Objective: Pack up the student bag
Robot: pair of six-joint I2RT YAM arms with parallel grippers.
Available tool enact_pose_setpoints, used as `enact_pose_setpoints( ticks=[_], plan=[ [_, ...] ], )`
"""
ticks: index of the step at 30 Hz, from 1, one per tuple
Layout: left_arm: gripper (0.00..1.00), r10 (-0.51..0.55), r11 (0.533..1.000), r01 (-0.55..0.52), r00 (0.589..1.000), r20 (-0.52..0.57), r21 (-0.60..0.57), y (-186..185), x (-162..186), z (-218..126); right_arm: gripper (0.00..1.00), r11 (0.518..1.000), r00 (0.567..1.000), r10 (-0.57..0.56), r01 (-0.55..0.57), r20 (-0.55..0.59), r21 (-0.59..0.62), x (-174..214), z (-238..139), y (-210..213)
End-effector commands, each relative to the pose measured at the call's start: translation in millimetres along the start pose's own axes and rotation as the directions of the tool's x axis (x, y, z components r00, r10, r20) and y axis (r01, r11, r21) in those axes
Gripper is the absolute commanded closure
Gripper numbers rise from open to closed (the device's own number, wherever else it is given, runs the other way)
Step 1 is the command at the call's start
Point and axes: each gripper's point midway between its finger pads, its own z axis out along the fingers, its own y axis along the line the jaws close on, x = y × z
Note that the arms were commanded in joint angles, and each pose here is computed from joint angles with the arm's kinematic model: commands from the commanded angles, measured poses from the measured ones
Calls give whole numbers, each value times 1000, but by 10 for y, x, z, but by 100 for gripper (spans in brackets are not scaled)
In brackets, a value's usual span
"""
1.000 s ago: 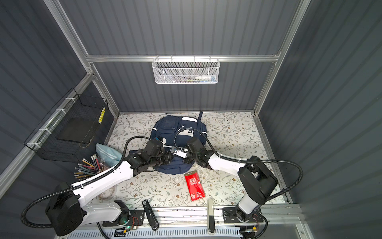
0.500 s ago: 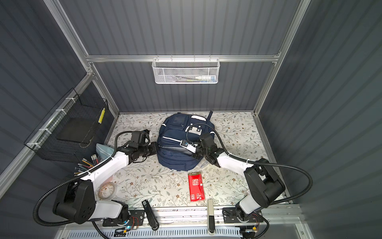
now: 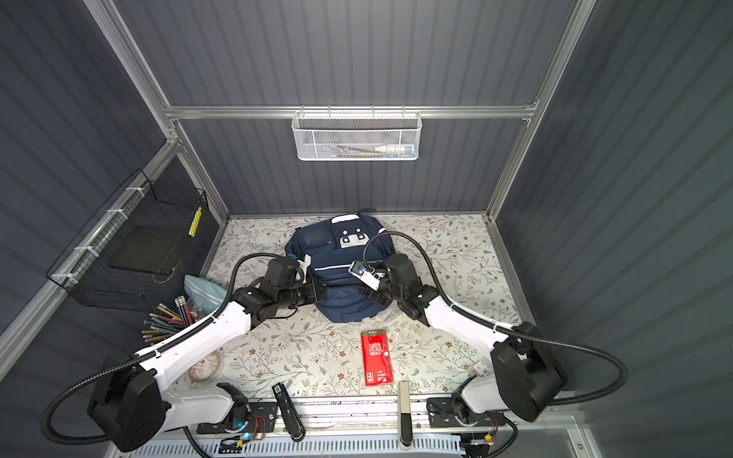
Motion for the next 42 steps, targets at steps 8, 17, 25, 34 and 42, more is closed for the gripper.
enact_pose_setpoints(
  ticks=[8, 17, 25, 34, 42],
  plan=[
    [100, -26, 988, 21, 999, 32, 153, -539, -153, -97, 41, 999, 999, -18, 17, -33, -34, 149, 520, 217],
    [100, 17, 979, -7, 999, 51, -204, 425, -228, 4, 100, 982, 996, -76, 68, -41, -178, 306, 425, 585],
    [100, -22, 898, 108, 979, 203, -427, 1659, -1083, 79, 100, 976, 997, -79, 73, -23, -207, 389, 277, 585],
    [100, -65, 927, 137, 975, 211, -349, 1589, -1177, 83, 84, 998, 995, -47, 43, -91, -43, 576, 341, 0],
    [42, -47, 925, 104, 986, 162, -366, 1387, -673, -111, 46, 999, 999, 36, -36, -37, 2, 329, 345, 8]
  ],
)
